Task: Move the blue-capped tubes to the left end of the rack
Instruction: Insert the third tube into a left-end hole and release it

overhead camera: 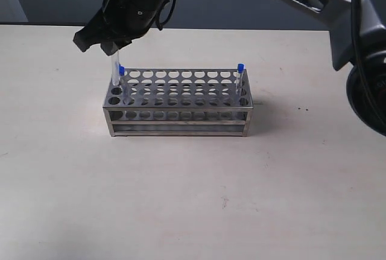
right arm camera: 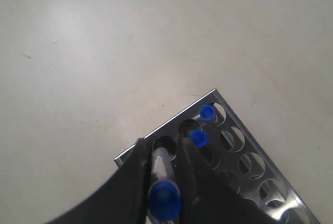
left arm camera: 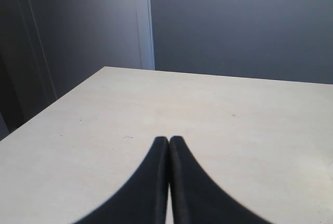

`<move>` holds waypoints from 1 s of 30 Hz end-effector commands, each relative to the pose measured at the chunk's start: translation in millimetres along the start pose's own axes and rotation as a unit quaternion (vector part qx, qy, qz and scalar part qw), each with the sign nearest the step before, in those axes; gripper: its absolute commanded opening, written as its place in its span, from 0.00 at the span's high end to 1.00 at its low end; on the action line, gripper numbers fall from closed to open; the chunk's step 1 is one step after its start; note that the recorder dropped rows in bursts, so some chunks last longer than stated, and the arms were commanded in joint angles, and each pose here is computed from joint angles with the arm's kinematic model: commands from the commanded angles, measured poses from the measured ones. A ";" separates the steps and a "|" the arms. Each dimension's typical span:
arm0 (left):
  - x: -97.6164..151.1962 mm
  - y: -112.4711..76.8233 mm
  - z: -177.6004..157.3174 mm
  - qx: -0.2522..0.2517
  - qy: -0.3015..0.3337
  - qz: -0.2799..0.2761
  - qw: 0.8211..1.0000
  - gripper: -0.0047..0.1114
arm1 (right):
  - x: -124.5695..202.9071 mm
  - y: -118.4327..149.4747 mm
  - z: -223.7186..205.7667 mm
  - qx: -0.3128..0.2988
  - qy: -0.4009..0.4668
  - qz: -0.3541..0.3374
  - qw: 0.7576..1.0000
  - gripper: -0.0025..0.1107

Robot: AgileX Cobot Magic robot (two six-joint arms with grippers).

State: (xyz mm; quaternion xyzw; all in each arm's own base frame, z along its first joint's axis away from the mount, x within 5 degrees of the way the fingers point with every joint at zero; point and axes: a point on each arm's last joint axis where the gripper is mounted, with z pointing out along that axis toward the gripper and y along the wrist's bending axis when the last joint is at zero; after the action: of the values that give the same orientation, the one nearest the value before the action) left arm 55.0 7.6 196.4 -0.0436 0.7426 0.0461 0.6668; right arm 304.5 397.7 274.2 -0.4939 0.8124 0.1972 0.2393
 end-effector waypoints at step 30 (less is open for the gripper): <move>0.4 -0.5 0.5 0.004 -0.002 -0.003 1.000 0.96 | 21.7 -7.0 63.9 -0.025 0.039 0.025 0.999 0.80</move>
State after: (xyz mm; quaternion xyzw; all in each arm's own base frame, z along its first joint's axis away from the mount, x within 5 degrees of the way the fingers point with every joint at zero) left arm 55.0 7.6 196.4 -0.0436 0.7426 0.0461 0.6668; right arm 315.1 414.6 207.5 -0.4869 0.8289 0.1989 0.1906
